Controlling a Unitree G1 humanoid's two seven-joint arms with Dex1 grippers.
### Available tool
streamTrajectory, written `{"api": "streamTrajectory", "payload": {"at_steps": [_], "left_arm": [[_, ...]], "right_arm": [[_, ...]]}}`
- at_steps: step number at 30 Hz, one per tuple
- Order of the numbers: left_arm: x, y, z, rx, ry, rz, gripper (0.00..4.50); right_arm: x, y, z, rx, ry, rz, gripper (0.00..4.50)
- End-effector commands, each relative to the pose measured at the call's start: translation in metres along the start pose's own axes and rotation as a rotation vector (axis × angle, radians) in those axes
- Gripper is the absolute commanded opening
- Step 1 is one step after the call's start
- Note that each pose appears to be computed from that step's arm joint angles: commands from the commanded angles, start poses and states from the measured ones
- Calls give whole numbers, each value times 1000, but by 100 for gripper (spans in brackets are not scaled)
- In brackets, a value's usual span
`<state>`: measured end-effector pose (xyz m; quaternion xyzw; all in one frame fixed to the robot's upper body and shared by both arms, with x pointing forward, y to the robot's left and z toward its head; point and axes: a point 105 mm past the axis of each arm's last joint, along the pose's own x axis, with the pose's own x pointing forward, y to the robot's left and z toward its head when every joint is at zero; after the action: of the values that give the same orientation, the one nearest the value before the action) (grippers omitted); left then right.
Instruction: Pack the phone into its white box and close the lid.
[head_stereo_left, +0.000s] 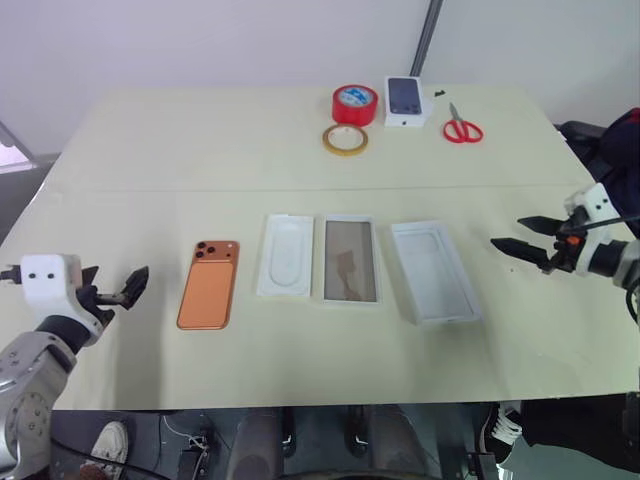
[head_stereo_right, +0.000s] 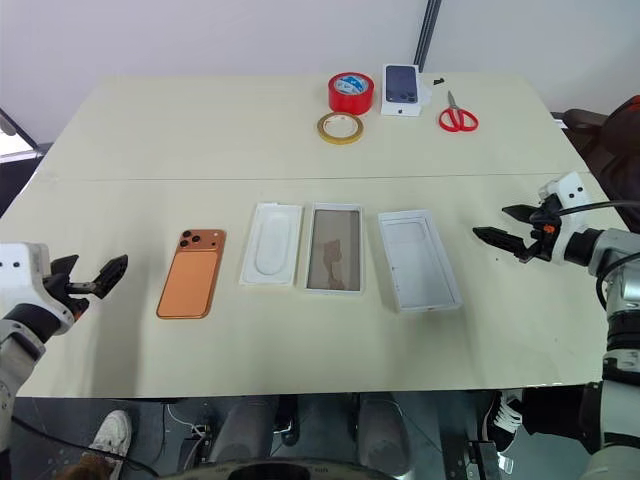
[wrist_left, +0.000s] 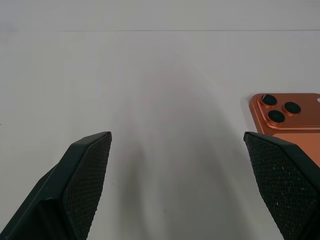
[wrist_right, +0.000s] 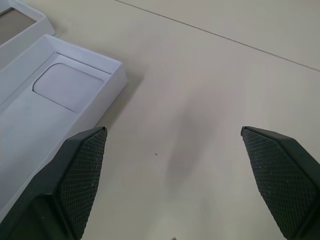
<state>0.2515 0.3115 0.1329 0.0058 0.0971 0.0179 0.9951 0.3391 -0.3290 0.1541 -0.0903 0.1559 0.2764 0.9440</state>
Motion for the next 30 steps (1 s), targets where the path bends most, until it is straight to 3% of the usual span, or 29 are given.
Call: {"api": "streamTrajectory", "payload": {"at_steps": [1,7,14,19,25,30], "left_arm": [[-2,-4,11,21,-48,-4,445],[-4,-6,15,12,-62,-9,445],[1,-30,24,4,-74,-106,445],[13,-72,26,-24,-58,-263,445],[28,-133,28,-81,22,-452,445],[42,-142,17,-111,164,-402,445]], "right_arm": [[2,-2,18,-39,-48,-4,448],[13,8,20,-49,-62,38,448],[30,34,36,-114,-96,125,448],[43,67,50,-188,-129,201,448],[50,130,67,-311,-147,346,448],[57,166,61,-375,-133,415,448]]}}
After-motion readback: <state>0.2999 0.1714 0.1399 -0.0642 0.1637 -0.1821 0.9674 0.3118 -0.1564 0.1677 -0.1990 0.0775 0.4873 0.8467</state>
